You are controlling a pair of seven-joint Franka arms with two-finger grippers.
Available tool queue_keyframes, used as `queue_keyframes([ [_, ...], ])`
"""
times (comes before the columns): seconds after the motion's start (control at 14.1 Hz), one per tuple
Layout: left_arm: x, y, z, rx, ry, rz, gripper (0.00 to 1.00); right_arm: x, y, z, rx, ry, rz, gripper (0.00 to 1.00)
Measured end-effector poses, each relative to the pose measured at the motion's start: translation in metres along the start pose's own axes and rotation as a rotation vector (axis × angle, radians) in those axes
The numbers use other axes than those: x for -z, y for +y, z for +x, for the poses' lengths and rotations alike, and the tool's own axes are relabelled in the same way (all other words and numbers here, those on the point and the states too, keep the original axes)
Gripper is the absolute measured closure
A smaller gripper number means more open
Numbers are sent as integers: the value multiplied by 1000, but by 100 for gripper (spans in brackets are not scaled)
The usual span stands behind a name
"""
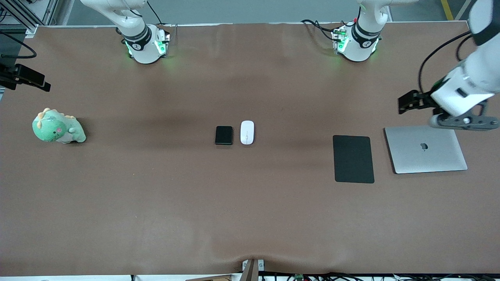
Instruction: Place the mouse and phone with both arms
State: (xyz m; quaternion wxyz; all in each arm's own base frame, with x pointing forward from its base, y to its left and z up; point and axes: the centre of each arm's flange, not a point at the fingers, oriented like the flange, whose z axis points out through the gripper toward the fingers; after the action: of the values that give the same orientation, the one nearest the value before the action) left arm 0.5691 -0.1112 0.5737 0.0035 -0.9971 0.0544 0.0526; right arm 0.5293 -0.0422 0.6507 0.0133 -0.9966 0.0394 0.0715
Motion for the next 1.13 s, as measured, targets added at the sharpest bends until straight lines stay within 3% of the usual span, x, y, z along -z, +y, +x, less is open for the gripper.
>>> queue_keyframes([
  [1.13, -102, 253, 2, 117, -81, 2, 0, 2, -2, 0, 5, 4, -1, 0],
])
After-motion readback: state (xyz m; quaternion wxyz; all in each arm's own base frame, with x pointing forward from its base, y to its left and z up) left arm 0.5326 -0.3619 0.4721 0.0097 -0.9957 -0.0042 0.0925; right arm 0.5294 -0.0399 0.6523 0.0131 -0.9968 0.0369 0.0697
